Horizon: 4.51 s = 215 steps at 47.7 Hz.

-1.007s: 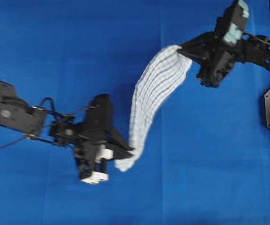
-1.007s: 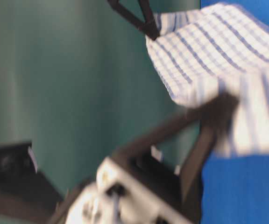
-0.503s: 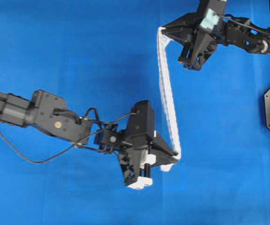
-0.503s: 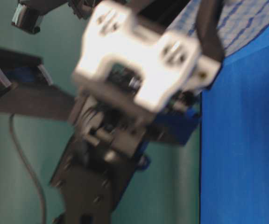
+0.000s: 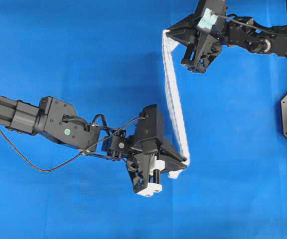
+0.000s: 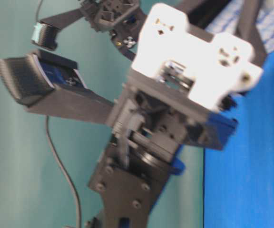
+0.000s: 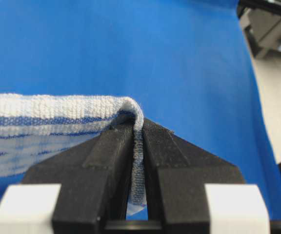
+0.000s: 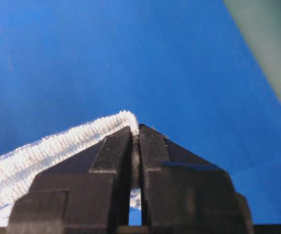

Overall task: Fold the blue towel.
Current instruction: 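Lay the strip vertically on the table and open both grippers, then grasp the top corners of the vertical strip with both grippers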

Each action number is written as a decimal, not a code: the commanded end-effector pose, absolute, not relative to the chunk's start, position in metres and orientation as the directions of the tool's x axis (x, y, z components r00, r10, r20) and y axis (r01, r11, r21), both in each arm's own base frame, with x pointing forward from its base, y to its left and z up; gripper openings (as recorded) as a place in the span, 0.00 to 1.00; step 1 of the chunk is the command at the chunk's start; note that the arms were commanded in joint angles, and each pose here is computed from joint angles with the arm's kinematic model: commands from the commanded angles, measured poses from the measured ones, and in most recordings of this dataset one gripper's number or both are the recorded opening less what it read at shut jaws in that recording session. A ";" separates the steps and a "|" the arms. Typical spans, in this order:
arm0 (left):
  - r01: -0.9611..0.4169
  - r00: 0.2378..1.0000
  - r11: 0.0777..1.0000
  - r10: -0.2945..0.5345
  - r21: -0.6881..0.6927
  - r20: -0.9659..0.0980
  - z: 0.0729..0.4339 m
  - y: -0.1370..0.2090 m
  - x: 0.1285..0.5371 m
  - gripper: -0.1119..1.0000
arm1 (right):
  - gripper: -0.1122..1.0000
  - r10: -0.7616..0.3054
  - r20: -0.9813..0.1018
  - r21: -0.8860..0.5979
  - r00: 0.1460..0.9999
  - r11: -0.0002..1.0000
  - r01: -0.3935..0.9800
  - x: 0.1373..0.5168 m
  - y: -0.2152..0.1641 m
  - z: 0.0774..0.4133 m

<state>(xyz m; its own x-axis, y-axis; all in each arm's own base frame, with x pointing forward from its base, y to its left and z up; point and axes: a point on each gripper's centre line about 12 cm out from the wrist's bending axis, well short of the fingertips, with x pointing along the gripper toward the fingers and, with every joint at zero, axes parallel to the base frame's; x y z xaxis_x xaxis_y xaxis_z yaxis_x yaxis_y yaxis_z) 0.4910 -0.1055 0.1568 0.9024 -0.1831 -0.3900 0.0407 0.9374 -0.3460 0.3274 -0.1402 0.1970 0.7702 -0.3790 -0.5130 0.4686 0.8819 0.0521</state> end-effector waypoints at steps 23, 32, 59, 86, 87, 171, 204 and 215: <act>0.044 0.894 0.918 -0.212 -0.394 -0.394 0.161 -0.118 0.472 0.13 | 0.07 -0.387 -0.531 0.038 0.754 0.878 0.477 0.347 -0.153 0.186; 0.031 0.886 0.916 -0.210 -0.400 -0.413 0.156 -0.116 0.465 0.19 | 0.07 -0.386 -0.535 0.036 0.752 0.878 0.477 0.358 -0.158 0.182; -0.052 0.846 0.888 -0.203 -0.456 -0.492 0.136 -0.111 0.424 0.67 | 0.21 -0.356 -0.559 0.051 0.749 0.887 0.460 0.383 -0.165 0.175; -0.109 0.789 0.857 -0.234 -0.503 -0.569 0.164 -0.107 0.349 0.87 | 0.92 -0.375 -0.541 0.038 0.753 0.883 0.468 0.371 -0.162 0.180; -0.109 0.789 0.858 -0.232 -0.501 -0.569 0.164 -0.106 0.349 0.87 | 0.92 -0.376 -0.541 0.037 0.752 0.883 0.468 0.370 -0.161 0.180; -0.447 0.741 0.895 0.357 -0.020 -0.568 0.103 0.178 0.380 0.87 | 0.91 -0.469 -0.596 -0.042 0.652 0.829 0.558 0.356 -0.182 0.113; -0.442 0.723 0.897 0.342 -0.022 -0.601 0.085 0.176 0.383 0.20 | 0.46 -0.428 -0.660 -0.048 0.617 0.844 0.534 0.365 -0.174 0.078; -0.434 0.728 0.901 0.337 -0.021 -0.597 0.086 0.173 0.386 0.14 | 0.12 -0.423 -0.663 -0.047 0.618 0.847 0.530 0.365 -0.172 0.078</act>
<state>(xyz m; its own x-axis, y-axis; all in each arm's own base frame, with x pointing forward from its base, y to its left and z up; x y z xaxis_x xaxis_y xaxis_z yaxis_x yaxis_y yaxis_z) 0.3785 0.1728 0.0742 0.7037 0.3312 -0.6286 -0.4412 0.8971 -0.0213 0.3649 -0.1704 0.0754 0.6168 -0.4224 -0.6642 0.5265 0.8486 -0.0508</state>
